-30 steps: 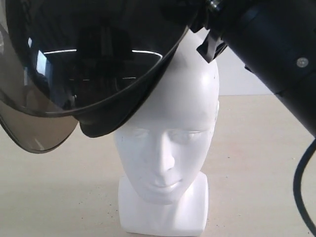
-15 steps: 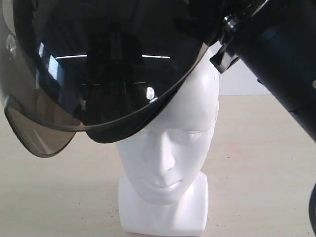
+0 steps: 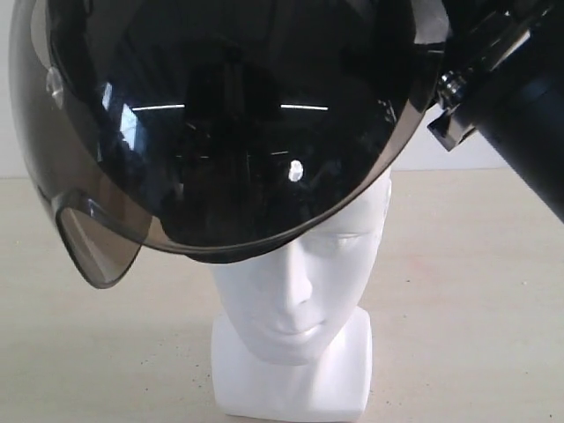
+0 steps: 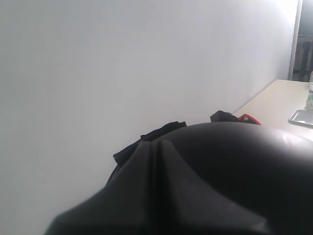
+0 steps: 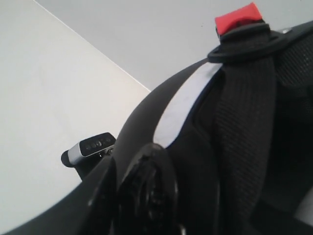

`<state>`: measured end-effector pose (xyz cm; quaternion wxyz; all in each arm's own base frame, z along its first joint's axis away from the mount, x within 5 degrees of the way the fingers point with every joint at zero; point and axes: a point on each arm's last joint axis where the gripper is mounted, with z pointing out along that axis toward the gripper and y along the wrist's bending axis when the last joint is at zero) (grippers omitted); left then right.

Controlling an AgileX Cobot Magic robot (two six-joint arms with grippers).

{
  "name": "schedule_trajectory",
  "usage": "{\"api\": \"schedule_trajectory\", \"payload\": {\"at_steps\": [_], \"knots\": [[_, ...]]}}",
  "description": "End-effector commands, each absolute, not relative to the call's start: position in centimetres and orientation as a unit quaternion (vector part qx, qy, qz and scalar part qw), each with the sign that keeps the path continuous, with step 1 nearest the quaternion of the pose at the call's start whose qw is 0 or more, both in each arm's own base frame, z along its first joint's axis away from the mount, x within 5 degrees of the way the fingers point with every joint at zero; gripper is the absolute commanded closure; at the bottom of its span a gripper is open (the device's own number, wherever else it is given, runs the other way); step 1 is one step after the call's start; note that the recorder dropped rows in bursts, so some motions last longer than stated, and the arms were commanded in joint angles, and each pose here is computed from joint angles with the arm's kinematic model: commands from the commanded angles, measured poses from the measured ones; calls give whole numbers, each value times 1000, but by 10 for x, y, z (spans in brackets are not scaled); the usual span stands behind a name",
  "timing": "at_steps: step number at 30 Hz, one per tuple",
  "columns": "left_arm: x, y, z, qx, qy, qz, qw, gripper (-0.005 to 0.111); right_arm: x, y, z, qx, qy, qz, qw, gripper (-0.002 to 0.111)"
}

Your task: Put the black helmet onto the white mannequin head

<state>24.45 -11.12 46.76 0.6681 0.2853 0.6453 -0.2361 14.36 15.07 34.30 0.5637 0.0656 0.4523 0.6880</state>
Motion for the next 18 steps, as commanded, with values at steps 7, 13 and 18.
{"api": "schedule_trajectory", "payload": {"at_steps": [7,13,18], "knots": [[263,-126,440,336,664,-259,616,102,147,128,355,116,399,637,649,108],[271,-133,429,350,668,-280,593,102,149,127,353,117,410,615,664,108],[277,-136,422,355,671,-288,584,102,150,127,350,118,423,602,667,108]]}}
